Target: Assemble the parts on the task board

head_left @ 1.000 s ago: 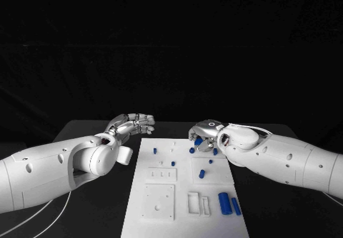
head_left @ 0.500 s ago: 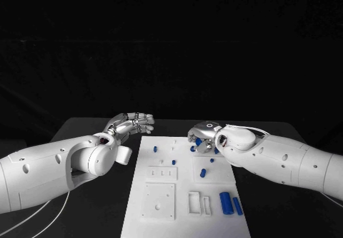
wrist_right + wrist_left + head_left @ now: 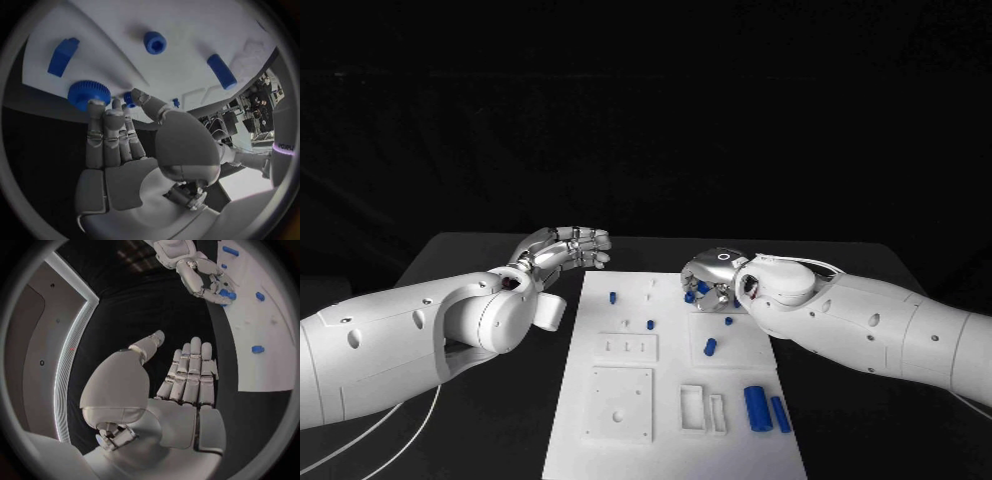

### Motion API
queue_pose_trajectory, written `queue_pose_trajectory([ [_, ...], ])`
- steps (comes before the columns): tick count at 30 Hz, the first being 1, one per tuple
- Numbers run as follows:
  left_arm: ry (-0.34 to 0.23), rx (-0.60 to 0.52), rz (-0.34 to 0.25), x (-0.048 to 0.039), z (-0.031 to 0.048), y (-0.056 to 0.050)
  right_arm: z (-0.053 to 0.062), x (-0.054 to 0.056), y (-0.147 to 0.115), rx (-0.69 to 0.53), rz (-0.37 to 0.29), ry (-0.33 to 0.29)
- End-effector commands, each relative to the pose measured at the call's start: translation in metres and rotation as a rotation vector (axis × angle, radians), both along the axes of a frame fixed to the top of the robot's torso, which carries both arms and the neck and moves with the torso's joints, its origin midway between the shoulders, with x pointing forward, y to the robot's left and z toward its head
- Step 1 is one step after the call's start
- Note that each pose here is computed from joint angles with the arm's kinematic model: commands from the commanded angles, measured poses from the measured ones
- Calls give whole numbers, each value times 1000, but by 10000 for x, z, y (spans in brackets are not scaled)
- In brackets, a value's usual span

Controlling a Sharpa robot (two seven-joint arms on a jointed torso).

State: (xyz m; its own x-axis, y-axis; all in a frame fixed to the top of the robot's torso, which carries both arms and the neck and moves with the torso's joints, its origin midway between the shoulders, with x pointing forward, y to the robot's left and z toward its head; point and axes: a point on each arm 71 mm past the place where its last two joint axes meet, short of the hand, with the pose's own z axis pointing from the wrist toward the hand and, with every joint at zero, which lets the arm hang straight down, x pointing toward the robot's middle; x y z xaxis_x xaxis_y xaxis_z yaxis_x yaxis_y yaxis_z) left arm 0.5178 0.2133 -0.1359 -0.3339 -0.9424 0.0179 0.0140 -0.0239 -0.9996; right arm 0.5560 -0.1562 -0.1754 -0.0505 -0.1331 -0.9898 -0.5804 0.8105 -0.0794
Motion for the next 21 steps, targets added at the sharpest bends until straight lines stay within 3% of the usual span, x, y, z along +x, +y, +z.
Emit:
queue_pose_trajectory([
  [1,-11,-5,-21,-2,21,-31,-22,-11,7,-31,12,10],
  [21,-10,-4,-20,4,19,-26,-34,-26,65,-34,18,11],
])
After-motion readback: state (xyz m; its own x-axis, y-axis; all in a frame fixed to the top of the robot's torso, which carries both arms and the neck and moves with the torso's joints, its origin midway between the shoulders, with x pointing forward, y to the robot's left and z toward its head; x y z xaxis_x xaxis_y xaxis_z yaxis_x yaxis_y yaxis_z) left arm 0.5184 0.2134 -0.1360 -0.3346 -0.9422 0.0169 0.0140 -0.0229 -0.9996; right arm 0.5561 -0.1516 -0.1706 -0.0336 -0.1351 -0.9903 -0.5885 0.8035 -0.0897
